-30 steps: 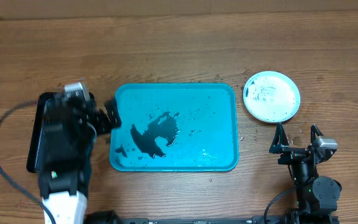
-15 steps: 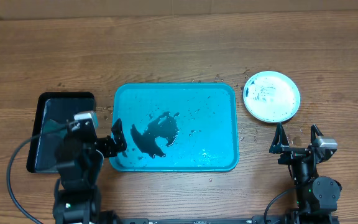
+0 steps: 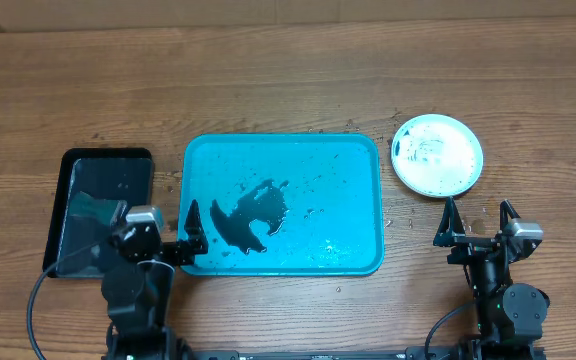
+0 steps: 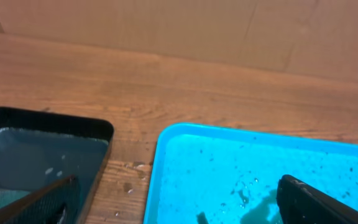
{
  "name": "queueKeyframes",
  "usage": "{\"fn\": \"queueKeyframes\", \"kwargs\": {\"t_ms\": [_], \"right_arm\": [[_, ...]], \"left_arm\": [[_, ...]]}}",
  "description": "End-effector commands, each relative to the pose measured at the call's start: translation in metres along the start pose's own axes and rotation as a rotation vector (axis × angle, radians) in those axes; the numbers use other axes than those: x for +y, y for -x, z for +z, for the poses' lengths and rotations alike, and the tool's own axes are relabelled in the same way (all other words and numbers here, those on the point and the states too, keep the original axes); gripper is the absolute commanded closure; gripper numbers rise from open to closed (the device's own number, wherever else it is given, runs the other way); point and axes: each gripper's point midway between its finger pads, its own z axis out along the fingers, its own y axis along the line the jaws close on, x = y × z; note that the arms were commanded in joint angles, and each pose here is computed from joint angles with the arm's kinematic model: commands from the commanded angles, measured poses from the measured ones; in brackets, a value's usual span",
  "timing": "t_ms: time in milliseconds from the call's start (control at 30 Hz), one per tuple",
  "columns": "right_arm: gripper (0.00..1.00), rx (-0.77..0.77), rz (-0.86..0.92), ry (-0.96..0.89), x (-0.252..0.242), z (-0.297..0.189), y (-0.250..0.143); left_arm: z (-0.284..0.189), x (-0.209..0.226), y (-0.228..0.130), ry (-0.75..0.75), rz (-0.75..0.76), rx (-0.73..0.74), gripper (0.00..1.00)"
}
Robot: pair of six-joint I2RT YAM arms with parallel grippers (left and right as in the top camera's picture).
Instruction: Clean dirty plates on tray and stack at the side
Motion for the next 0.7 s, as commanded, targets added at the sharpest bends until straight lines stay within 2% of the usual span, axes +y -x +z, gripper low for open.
{"fn": "queueKeyframes", "kwargs": {"t_ms": [0,233,467,667], "right_arm": [[0.0,-0.008,-0.007,-0.009,-0.002,0.0,-0.001],[0.0,-0.008,-0.007,-0.009,-0.002,0.0,-0.001],[0.0,-0.008,-0.007,-0.009,-0.002,0.0,-0.001],[0.0,-0.008,-0.007,-0.01,-0.002,0.0,-0.001]], "left_arm": [[-0.001,0.0,-0.009,-0.005,0.022,-0.021,0.0],[-0.002,-0.004,-0.017,-0.027,0.028,-0.069,0.0],[-0.007,-0.003,-0.013,0.023,0.037,-0.098,0.0],[-0.013,-0.015,-0.004,-0.026,0.044,-0.149,0.0]]}}
